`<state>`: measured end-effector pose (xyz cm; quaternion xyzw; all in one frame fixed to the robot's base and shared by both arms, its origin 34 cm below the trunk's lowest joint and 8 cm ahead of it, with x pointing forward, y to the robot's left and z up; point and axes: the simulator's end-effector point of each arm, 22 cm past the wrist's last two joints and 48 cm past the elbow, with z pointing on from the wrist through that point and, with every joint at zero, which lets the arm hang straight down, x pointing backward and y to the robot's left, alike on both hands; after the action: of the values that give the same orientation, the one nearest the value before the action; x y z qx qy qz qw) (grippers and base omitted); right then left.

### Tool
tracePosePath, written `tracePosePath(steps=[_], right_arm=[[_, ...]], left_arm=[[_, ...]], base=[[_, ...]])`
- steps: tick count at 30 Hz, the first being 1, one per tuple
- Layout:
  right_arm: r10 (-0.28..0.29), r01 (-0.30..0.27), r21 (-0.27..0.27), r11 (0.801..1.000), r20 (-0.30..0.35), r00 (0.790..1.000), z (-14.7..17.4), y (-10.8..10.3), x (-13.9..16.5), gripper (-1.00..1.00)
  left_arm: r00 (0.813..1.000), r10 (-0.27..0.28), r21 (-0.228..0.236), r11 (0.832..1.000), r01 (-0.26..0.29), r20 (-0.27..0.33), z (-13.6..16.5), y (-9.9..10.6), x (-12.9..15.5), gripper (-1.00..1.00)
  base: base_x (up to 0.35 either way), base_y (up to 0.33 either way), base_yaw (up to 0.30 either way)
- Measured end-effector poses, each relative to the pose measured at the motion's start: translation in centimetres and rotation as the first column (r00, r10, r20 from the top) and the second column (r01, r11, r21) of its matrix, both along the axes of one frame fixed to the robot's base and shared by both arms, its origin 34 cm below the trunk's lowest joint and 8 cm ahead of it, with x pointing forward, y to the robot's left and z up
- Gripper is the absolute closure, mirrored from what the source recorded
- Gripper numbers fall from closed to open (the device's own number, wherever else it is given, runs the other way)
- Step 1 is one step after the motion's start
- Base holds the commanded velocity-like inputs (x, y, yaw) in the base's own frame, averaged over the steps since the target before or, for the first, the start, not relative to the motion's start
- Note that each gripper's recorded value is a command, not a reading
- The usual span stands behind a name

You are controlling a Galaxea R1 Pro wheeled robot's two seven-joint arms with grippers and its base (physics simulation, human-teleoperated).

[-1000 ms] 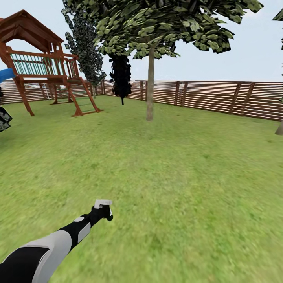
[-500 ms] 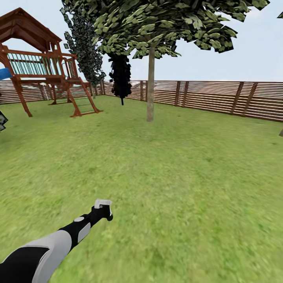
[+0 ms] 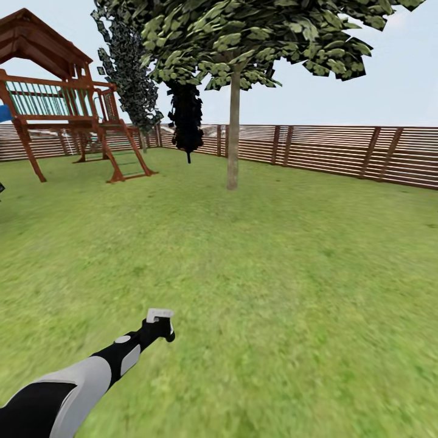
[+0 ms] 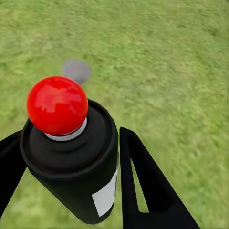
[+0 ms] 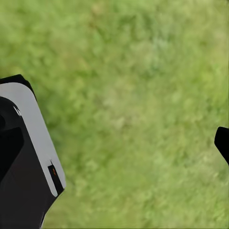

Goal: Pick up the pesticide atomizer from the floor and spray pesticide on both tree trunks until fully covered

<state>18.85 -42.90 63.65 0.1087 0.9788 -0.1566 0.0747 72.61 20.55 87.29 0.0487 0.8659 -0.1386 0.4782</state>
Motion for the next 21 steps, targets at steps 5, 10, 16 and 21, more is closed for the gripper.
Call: tracePosePath(steps=[5, 10, 16, 21], right_arm=[[0.000, 0.000, 0.000, 1.000, 0.000, 1.000, 0.00, 0.00, 0.00, -1.00], [0.000, 0.000, 0.000, 1.000, 0.000, 1.000, 0.00, 0.00, 0.00, -1.00], [0.000, 0.000, 0.000, 1.000, 0.000, 1.000, 0.00, 0.00, 0.00, -1.00], [0.000, 0.000, 0.000, 1.000, 0.000, 1.000, 0.00, 0.00, 0.00, -1.00]], left_arm=[[1.000, -0.001, -0.001, 1.000, 0.001, 0.000, 0.01, -0.09, -0.01, 1.00], [1.000, -0.001, -0.001, 1.000, 0.001, 0.000, 0.01, -0.10, -0.01, 1.00], [1.000, -0.001, -0.001, 1.000, 0.001, 0.001, 0.02, -0.07, 0.00, 1.00], [1.000, -0.001, 0.000, 1.000, 0.001, 0.000, 0.00, -0.04, 0.00, 1.00]], base=[[0.350, 0.000, 0.000], [0.350, 0.000, 0.000], [0.350, 0.000, 0.000], [0.350, 0.000, 0.000]])
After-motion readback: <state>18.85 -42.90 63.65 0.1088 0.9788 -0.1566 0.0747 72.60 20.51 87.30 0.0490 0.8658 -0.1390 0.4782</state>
